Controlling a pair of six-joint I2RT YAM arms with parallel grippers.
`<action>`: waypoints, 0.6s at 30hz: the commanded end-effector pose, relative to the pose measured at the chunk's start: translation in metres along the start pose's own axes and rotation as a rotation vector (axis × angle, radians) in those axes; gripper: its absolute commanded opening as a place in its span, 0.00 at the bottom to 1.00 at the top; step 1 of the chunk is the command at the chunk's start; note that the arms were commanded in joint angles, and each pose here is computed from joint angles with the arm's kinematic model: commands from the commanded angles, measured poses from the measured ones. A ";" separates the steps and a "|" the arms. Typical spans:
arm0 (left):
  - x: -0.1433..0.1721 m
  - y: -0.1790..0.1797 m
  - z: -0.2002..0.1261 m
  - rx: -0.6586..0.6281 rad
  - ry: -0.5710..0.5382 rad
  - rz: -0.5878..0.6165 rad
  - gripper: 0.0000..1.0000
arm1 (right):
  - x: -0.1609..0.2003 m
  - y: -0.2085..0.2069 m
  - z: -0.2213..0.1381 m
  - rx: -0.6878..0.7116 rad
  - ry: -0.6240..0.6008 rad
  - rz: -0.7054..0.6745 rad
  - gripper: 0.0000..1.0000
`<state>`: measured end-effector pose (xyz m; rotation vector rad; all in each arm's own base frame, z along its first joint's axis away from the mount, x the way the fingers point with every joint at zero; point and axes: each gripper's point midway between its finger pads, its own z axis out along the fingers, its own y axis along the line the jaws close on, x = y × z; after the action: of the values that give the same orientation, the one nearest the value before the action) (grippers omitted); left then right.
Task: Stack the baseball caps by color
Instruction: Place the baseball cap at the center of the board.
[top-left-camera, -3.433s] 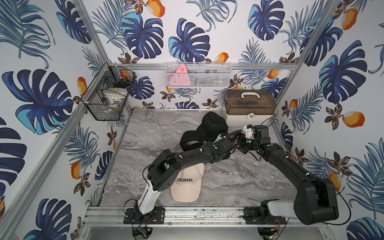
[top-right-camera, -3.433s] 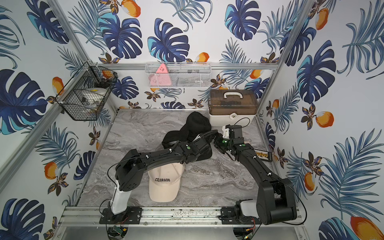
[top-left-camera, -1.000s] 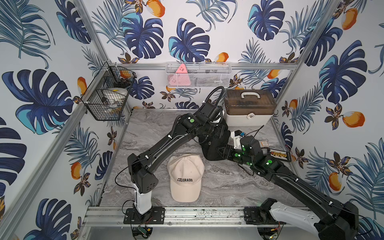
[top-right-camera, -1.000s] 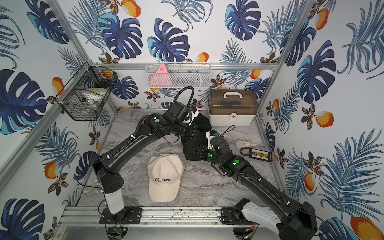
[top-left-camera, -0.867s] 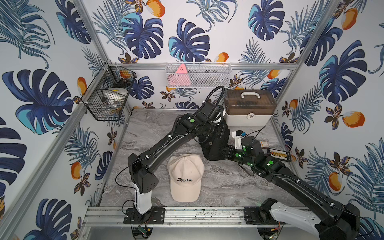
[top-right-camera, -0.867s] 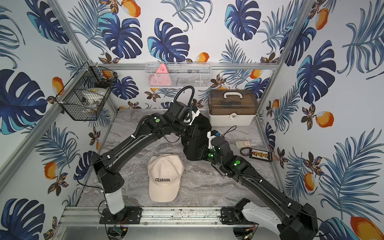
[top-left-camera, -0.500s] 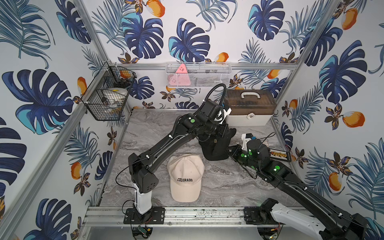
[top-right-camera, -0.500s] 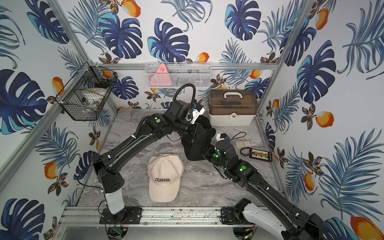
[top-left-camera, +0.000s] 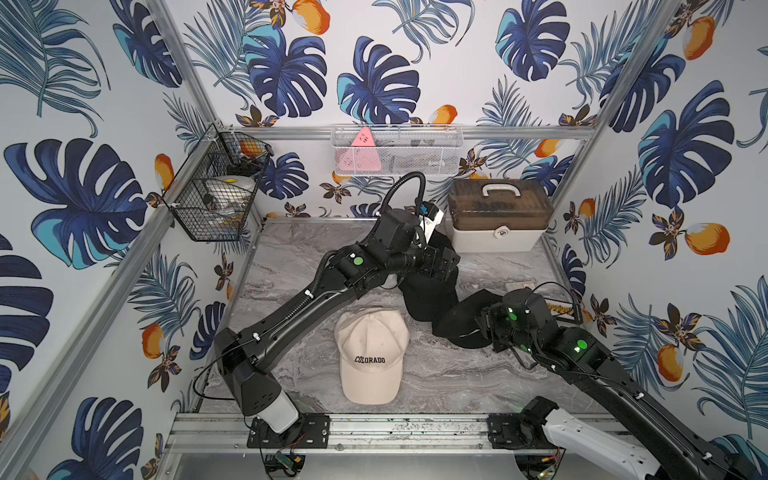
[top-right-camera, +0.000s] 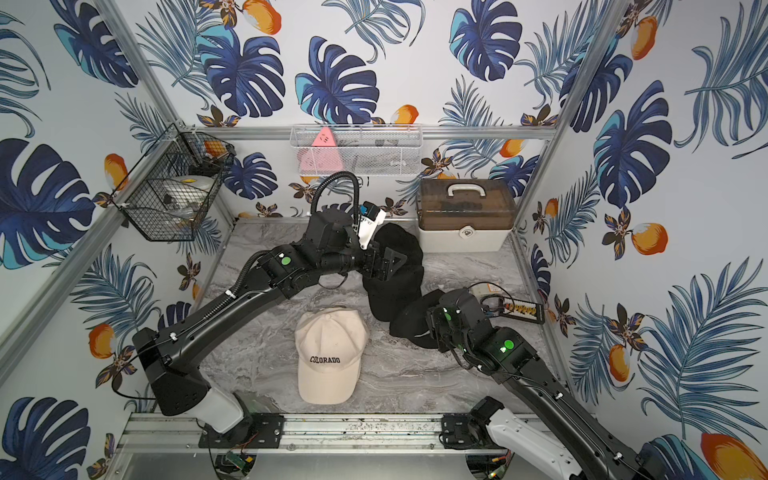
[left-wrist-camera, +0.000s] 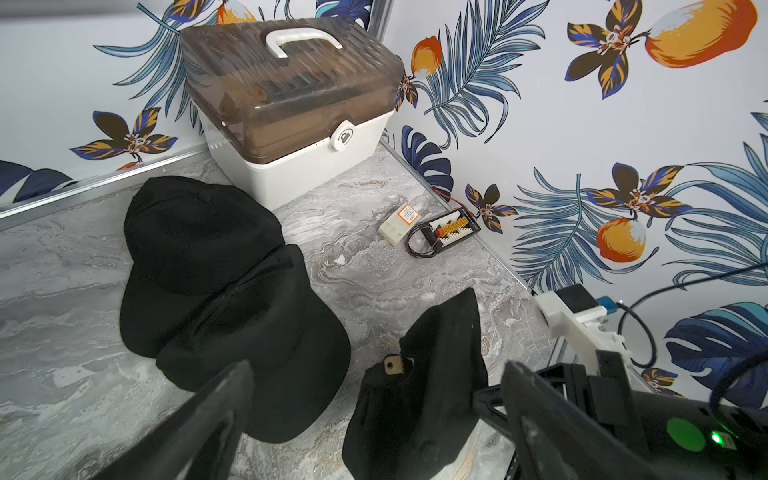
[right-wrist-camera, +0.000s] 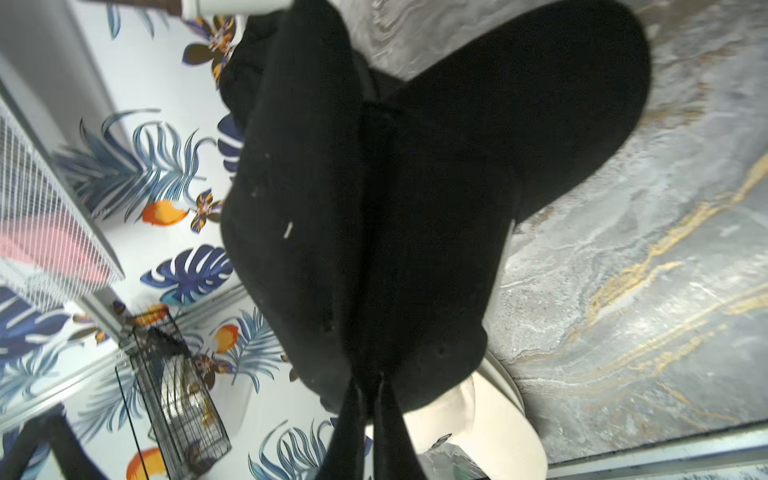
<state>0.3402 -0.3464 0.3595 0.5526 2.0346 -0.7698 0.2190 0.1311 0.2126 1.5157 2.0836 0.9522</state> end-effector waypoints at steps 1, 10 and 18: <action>-0.014 0.000 0.001 -0.008 -0.057 -0.005 0.99 | -0.024 -0.019 0.001 0.070 -0.135 0.114 0.00; 0.020 0.019 0.014 -0.072 0.029 0.009 0.99 | -0.061 -0.032 0.046 0.163 -0.134 0.233 0.00; 0.035 0.022 0.022 -0.064 0.055 -0.005 0.99 | -0.097 -0.029 0.089 0.176 -0.117 0.288 0.00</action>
<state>0.3453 -0.3406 0.3069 0.5467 2.1362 -0.6822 0.2736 0.0536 0.1242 2.0164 1.9042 0.6719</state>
